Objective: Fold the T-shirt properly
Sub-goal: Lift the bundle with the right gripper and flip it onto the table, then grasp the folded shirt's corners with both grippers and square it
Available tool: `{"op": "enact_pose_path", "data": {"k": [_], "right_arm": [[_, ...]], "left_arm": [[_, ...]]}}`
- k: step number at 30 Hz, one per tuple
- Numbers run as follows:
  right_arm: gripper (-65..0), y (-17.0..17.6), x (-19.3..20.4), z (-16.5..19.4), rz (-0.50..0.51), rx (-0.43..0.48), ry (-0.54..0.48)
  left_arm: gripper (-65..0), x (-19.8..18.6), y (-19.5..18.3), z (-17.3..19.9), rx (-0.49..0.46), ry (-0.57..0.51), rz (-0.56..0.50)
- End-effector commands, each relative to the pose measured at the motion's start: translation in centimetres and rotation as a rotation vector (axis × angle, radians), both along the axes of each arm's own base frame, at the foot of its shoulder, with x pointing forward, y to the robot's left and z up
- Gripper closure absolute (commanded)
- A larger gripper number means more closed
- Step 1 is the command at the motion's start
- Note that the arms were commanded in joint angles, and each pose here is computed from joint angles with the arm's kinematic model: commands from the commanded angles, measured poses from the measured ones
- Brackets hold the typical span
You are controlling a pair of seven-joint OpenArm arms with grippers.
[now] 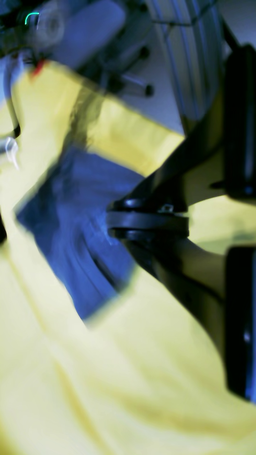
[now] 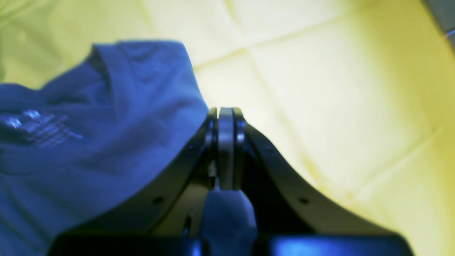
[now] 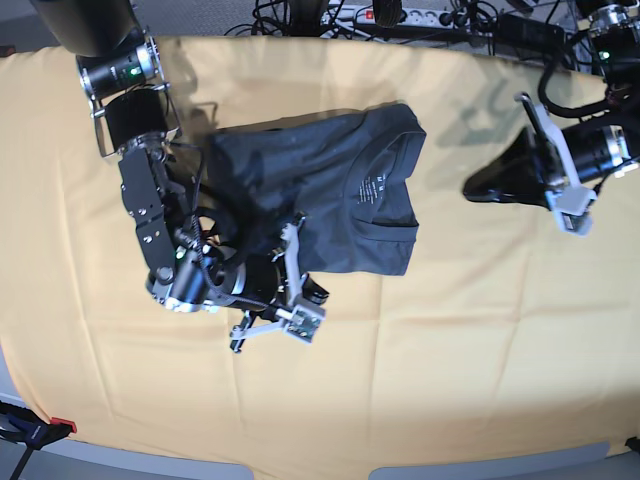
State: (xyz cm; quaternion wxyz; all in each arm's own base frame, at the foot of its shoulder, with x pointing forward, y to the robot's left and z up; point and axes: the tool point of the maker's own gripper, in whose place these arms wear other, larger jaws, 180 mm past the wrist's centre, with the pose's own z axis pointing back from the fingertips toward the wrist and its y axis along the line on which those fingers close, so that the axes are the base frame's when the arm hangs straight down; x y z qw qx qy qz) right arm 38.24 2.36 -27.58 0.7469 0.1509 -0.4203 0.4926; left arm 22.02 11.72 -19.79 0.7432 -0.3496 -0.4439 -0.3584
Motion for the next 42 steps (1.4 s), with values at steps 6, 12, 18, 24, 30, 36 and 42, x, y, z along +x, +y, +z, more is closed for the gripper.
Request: {"op": "enact_pose_path", "data": {"k": [6,12,18,24,30,36,42], "right_arm": [[0.0,-4.1,3.9,-1.6,-0.088,-0.065,0.059],[0.0,-7.0,4.1,-5.8,-0.154,-0.119,0.195],[0.0,-8.4,3.2,-8.9,-0.188,-0.148,0.298],[0.0,-8.0,1.6,-8.7,-0.163,-0.120,0.400],[0.0,-6.8,0.0,-7.3,-0.101,-0.101,0.453],[0.0,-8.0,-2.3,-5.9,-0.048,-0.107,0.446],[0.0,-10.6,-6.3,-6.8,-0.026,-0.157,0.428]], "left_arm": [[0.0,-2.7,-5.0,-2.7,0.095,0.024,-0.164],[0.0,-3.7,-6.8,-7.3,0.236,0.033,-0.177],[0.0,-5.1,-7.7,-10.5,0.284,0.084,-0.209],[0.0,-3.7,-6.2,-13.5,0.337,0.103,-0.142],[0.0,-1.5,-4.9,-15.2,0.325,0.131,-0.082],[0.0,2.9,-3.2,-15.6,0.329,0.115,-0.002],[0.0,9.0,-1.1,-15.9,0.265,0.061,0.129]]}}
